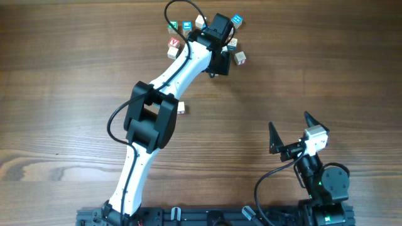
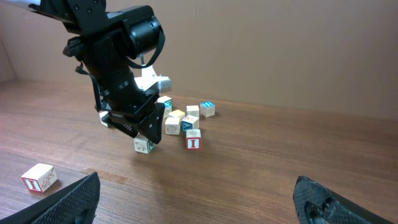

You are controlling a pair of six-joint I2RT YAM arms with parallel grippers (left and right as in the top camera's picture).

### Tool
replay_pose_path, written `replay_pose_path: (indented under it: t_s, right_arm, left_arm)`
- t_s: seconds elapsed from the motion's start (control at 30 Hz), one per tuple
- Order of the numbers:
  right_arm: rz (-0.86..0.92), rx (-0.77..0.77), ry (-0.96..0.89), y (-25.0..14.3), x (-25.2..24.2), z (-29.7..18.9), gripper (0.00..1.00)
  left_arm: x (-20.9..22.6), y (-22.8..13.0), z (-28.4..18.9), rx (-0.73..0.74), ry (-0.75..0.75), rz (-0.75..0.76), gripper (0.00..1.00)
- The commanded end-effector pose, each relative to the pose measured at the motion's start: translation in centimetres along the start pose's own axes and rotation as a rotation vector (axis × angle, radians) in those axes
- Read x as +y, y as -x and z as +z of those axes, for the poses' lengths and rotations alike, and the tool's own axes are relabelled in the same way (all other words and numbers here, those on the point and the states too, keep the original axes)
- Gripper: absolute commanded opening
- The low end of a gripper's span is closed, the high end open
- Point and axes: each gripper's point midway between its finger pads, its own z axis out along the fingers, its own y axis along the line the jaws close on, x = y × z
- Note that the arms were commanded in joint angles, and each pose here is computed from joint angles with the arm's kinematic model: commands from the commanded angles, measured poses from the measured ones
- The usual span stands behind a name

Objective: Form a horizontal line

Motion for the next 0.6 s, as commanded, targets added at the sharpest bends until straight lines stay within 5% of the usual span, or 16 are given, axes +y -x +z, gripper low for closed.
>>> replay_pose_path:
  t_s: [0.0, 0.57]
  right_arm:
    - [-0.011, -0.006, 0.008, 0.1, 0.1, 0.0, 1.00]
    - [-0.010, -0.006, 0.008, 0.1, 0.1, 0.0, 1.00]
  left_arm:
    - [0.5, -0.1, 0.6, 0.003, 0.024, -0.065, 0.60]
    - [1.1, 0.4, 1.9, -0.049, 0.042, -0.107, 0.48]
